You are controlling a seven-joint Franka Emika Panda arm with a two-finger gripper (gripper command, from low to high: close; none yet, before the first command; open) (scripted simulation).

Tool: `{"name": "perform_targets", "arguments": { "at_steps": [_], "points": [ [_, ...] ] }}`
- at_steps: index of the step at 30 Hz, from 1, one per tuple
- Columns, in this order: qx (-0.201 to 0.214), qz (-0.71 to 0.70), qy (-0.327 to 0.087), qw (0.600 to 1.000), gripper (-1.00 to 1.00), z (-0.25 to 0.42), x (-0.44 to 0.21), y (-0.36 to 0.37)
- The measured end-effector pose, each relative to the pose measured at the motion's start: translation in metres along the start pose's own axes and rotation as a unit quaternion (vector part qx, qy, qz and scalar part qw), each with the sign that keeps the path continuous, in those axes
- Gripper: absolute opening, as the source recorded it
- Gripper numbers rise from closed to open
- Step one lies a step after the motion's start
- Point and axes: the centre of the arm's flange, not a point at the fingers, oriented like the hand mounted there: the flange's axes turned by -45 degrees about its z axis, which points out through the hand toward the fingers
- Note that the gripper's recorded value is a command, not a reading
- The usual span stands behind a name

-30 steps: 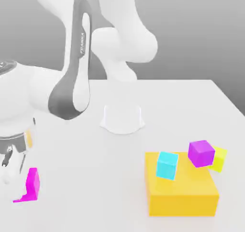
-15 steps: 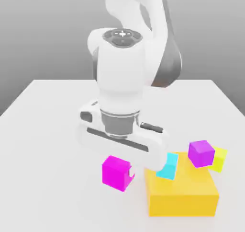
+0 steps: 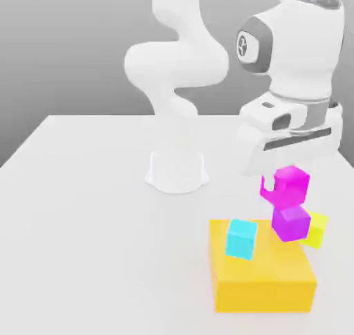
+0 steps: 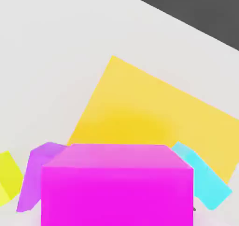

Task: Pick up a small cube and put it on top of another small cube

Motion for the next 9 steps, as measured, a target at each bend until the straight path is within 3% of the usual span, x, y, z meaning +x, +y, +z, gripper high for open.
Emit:
{"name": "perform_targets", "arguments": {
  "at_steps": [5, 6, 9],
  "points": [
    [0.0, -0.029, 0.0, 1.0, -1.0, 0.051, -0.001, -0.012],
    [0.0, -0.03, 0.0, 1.0, 1.0, 0.059, -0.002, -0.012],
    [0.0, -0.03, 0.0, 1.0, 1.0, 0.059, -0.002, -0.012]
  ]
}}
